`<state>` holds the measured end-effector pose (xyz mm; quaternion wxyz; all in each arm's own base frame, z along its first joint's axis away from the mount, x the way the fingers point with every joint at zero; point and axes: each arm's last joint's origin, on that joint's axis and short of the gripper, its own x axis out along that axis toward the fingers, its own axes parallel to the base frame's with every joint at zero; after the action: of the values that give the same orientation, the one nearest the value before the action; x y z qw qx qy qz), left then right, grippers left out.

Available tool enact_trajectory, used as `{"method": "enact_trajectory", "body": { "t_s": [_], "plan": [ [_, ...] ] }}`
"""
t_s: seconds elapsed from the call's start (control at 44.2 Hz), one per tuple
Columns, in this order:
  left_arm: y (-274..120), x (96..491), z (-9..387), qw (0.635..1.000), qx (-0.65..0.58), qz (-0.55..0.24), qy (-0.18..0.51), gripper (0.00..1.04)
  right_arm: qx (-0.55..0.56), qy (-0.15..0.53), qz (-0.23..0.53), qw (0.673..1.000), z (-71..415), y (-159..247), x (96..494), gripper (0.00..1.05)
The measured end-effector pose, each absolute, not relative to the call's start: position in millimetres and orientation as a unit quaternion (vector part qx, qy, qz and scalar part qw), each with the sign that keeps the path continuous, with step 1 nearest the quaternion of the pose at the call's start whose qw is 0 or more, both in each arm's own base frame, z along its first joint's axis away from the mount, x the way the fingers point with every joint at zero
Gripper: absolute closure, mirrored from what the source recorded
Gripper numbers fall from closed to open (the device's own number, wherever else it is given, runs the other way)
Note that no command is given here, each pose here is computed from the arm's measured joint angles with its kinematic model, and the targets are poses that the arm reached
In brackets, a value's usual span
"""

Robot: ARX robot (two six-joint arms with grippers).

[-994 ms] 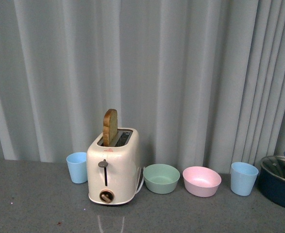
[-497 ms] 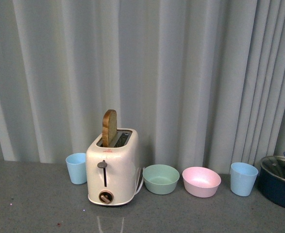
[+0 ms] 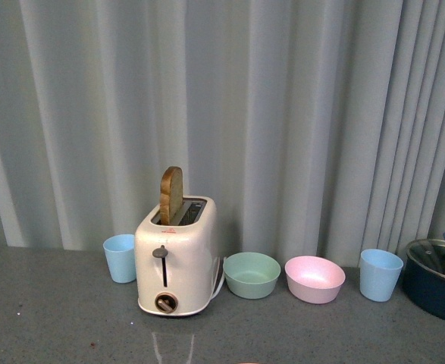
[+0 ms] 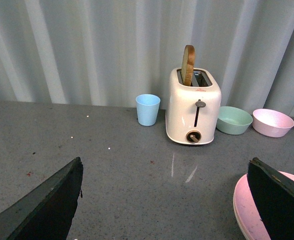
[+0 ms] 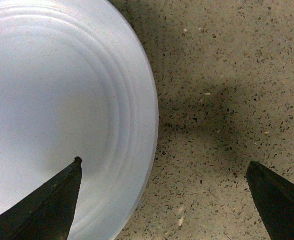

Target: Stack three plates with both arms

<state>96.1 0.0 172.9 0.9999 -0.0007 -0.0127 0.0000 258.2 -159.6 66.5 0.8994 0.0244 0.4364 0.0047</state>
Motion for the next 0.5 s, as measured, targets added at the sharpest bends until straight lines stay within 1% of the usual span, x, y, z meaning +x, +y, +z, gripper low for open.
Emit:
{"method": "enact_trajectory", "body": {
  "t_s": [0.497],
  "plan": [
    [0.0, 96.1, 172.9, 1.000, -0.001, 0.000, -0.013, 0.07, 0.083, 0.432, -0.005, 0.898, 45.3, -168.8, 267.4, 0.07]
  ]
}}
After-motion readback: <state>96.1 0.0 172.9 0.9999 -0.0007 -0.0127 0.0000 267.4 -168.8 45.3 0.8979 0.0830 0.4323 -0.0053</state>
